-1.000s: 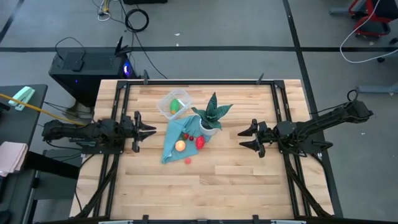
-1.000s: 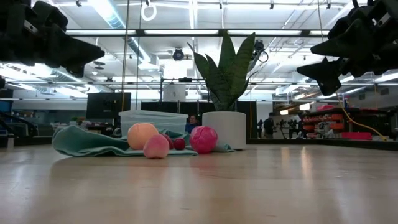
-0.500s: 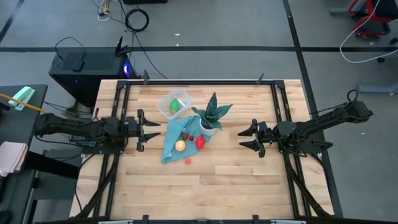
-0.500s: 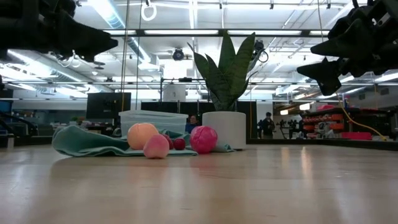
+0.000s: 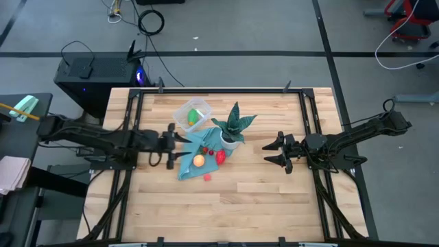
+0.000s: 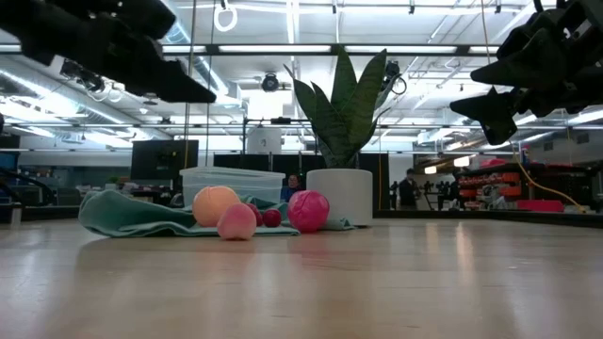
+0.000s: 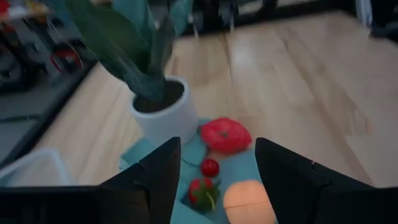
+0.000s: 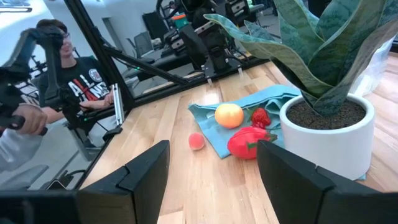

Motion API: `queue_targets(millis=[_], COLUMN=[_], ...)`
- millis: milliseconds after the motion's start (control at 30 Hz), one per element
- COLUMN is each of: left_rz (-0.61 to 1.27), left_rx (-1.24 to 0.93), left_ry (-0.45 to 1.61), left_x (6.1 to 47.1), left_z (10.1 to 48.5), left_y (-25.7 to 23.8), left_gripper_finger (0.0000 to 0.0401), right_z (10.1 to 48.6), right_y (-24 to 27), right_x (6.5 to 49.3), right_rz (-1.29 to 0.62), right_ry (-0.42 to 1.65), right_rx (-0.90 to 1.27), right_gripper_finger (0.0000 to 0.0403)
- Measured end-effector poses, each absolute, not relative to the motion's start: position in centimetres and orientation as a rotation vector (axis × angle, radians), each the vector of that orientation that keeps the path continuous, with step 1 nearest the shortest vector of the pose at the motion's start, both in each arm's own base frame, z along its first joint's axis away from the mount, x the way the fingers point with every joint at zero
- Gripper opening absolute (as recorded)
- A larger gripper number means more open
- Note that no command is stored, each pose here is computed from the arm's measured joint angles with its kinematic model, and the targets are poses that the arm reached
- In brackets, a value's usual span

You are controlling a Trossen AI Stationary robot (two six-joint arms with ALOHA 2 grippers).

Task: Pick and placing Produce into tupperware
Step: Put the orange into the transparent bin

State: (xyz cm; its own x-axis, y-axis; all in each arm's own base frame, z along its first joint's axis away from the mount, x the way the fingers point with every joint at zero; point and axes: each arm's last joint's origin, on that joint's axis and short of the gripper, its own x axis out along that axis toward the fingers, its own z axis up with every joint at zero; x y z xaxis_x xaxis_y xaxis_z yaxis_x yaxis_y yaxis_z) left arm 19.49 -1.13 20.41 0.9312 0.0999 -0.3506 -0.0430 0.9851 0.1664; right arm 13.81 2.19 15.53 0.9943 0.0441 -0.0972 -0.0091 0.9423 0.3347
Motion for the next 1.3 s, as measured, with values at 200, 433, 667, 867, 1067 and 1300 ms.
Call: queue_targets(millis=[200,433,667,867,1067,1300], left_rz=[0.084,0.073,0.007,-0.011,-0.092,-0.129], left_rx=[0.111,0.149,0.118,0.141,0.221,0.225], left_ry=[0.59,0.805,0.875,0.877,0.787,0.747], left_x=[22.0,23.6,24.1,24.3,24.9,25.2], left_z=[20.4,19.0,17.5,17.3,17.9,17.9], left_y=[-1.3,-1.4,-1.7,-1.7,-2.0,-2.6], left_gripper_finger=[0.0224,0.0225,0.0227,0.0238,0.0262,0.0279], right_z=[15.5,15.5,15.4,15.4,15.4,15.4], right_y=[2.2,2.2,2.2,2.2,2.2,2.2], right_x=[13.8,13.8,13.8,13.8,13.8,13.8], right_rz=[0.037,0.04,0.041,0.041,0.041,0.041], right_ry=[0.11,0.111,0.117,0.117,0.118,0.118], right_rx=[0.34,0.34,0.34,0.339,0.339,0.339], right_gripper_finger=[0.0246,0.0246,0.0246,0.0246,0.0246,0.0246])
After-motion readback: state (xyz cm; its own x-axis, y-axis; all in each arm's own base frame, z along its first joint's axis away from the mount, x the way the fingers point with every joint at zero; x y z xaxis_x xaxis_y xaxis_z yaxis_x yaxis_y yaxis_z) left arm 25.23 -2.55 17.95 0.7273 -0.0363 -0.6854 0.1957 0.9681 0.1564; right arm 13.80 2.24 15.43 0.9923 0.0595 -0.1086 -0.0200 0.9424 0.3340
